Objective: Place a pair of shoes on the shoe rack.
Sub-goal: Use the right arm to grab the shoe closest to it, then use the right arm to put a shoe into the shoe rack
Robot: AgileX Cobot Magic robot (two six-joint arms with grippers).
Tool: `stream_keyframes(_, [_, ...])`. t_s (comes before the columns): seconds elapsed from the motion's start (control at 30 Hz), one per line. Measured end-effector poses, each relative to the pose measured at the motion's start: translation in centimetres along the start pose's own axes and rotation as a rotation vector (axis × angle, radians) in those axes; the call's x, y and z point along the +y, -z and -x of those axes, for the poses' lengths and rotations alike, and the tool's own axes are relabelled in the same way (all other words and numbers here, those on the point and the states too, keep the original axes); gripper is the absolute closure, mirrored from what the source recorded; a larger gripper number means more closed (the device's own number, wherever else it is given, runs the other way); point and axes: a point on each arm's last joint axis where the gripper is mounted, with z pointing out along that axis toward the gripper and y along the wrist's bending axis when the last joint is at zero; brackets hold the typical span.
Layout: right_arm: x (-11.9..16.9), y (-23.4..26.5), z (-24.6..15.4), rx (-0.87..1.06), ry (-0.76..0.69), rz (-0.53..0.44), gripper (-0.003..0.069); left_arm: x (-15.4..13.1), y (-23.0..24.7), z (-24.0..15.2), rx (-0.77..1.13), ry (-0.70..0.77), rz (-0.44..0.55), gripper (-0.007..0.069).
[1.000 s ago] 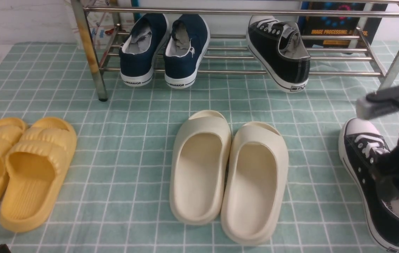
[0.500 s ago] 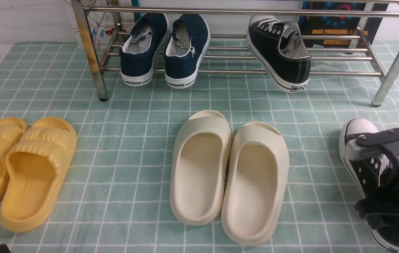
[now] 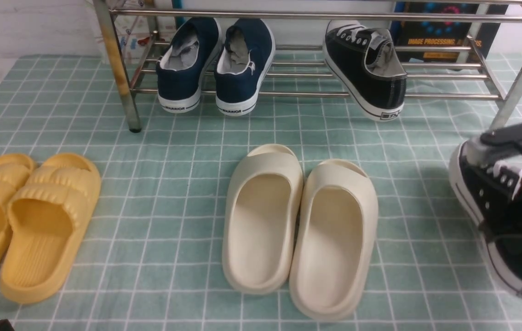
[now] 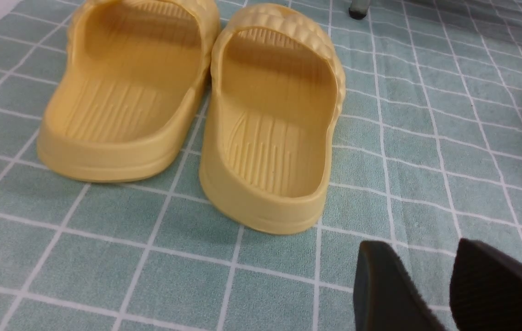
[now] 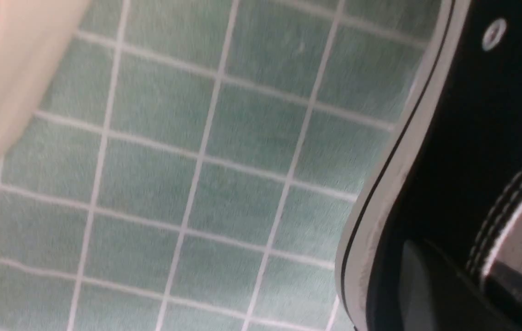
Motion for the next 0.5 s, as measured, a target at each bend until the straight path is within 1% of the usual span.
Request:
stream_keyframes(0.03, [0.0, 0.1, 0.1, -0.004, 0.003, -0.002, 0.0642, 0.0, 0.0, 0.0, 0.000, 0.000, 0.000, 0.0387])
stream_keyframes(0.1, [-0.1, 1.3, 2.0, -0.057, 0.021, -0.014, 0.0642, 0.0, 0.0, 0.0, 0.000, 0.000, 0.000, 0.0387])
stream_keyframes(0.2, [-0.1, 1.7, 4.1, -0.077, 0.042, -0.019, 0.0642, 0.0, 0.0, 0.0, 0.000, 0.000, 0.000, 0.0387])
stream_keyframes(0.37, [-0.1, 1.1, 6.5, -0.049, 0.074, -0.021, 0.0642, 0.0, 0.0, 0.0, 0.000, 0.000, 0.000, 0.0387])
stream_keyframes(0.4, [-0.1, 0.8, 7.6, -0.044, 0.078, -0.026, 0.0642, 0.0, 0.0, 0.0, 0.000, 0.000, 0.000, 0.0387])
stream_keyframes(0.47, [-0.1, 0.6, 8.2, -0.045, 0.082, -0.031, 0.0642, 0.0, 0.0, 0.0, 0.000, 0.000, 0.000, 0.0387])
stream_keyframes(0.5, [-0.2, 0.2, 9.2, -0.043, 0.087, -0.044, 0.0642, 0.0, 0.0, 0.0, 0.000, 0.000, 0.000, 0.0387])
